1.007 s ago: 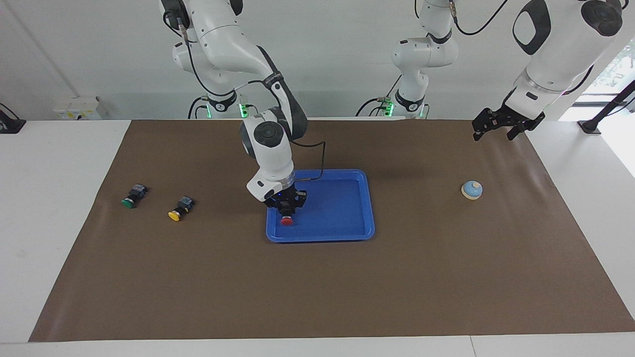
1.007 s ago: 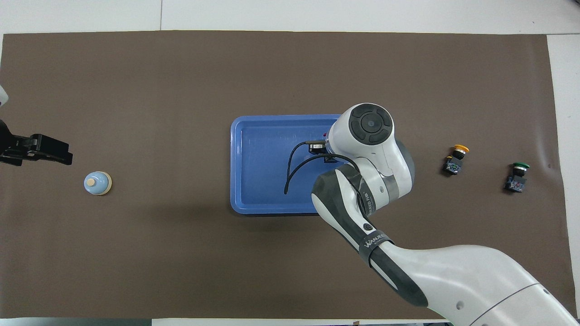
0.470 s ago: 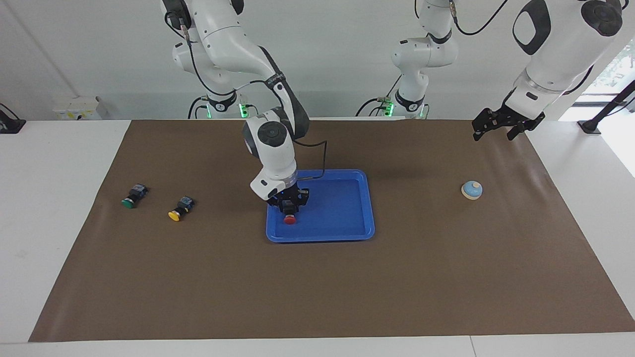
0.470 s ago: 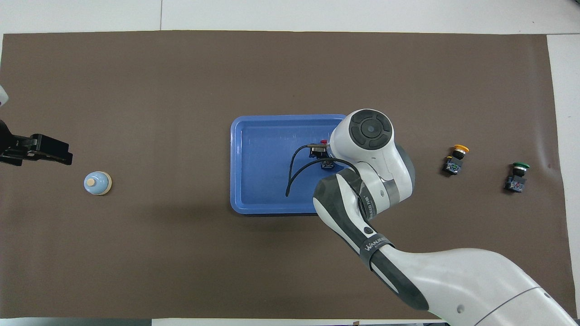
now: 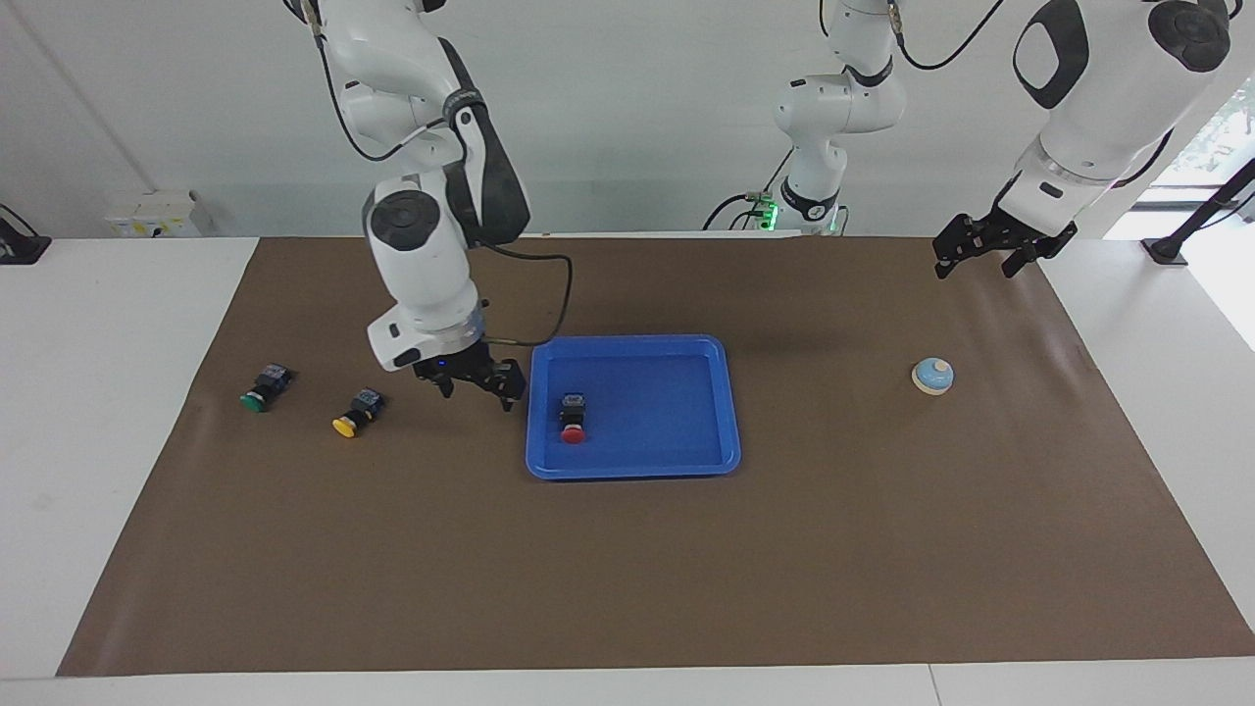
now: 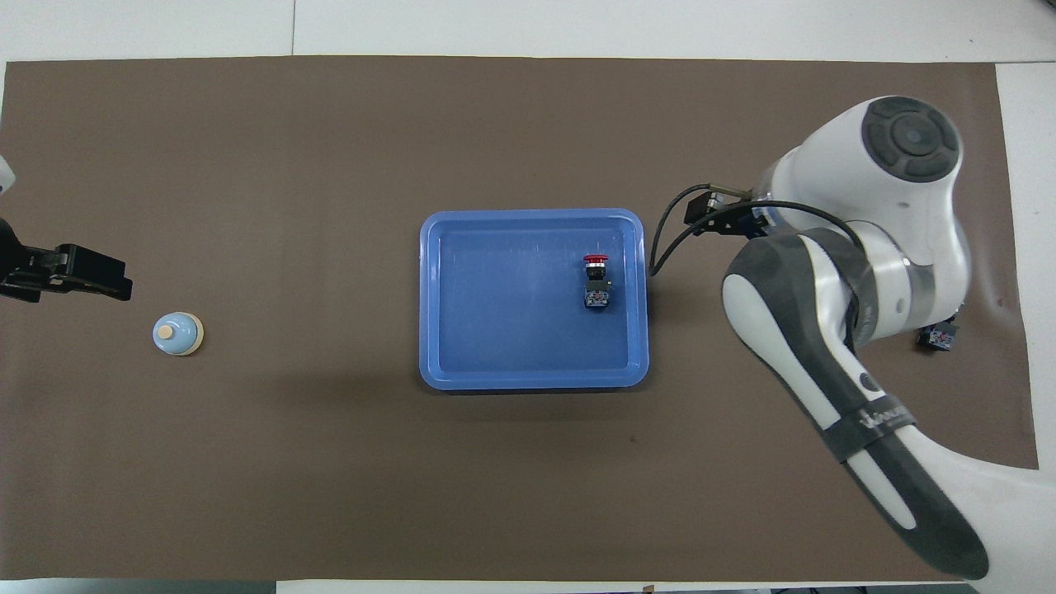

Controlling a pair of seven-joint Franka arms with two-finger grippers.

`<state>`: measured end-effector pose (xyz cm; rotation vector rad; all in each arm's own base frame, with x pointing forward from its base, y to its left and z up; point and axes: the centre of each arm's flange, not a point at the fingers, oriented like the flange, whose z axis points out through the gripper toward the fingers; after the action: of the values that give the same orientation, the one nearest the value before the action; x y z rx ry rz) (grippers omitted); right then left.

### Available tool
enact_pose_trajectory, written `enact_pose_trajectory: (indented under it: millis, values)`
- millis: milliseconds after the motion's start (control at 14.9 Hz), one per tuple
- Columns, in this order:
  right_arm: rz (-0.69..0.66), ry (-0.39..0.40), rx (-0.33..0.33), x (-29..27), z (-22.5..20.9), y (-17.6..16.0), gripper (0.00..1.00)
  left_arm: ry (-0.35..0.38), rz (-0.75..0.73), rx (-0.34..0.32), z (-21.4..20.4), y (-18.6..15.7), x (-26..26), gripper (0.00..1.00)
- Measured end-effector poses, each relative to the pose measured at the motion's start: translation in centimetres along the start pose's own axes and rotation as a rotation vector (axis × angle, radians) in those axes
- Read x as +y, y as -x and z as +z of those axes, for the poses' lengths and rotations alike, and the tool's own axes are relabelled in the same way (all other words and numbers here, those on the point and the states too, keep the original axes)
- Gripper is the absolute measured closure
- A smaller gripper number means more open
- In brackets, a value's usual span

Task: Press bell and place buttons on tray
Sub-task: 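Move the right gripper to the yellow button and grasp it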

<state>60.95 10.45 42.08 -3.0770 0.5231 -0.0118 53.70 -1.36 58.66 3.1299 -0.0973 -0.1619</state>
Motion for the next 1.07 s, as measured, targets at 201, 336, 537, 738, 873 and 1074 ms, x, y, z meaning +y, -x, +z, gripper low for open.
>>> enact_pose_trajectory:
  millis: [201,336,537,738,873,1074]
  values:
    - [0.015,0.022,-0.031,7.6,1.5,-2.7,0.0,0.0,0.0,0.0,0.0,0.0,0.0,0.0]
    - [0.009,0.027,-0.046,12.0,3.2,-3.3,0.0,0.0,0.0,0.0,0.0,0.0,0.0,0.0]
    - [0.008,0.013,0.002,16.9,6.6,-2.7,0.0,0.0,0.0,0.0,0.0,0.0,0.0,0.0]
    - [0.004,0.008,0.032,18.1,9.3,-0.7,0.0,0.0,0.0,0.0,0.0,0.0,0.0,0.0]
    - [-0.002,0.008,0.029,18.0,10.1,0.3,0.0,0.0,0.0,0.0,0.0,0.0,0.0,0.0]
    - [-0.005,-0.001,0.069,18.3,11.9,2.3,0.0,0.0,0.0,0.0,0.0,0.0,0.0,0.0]
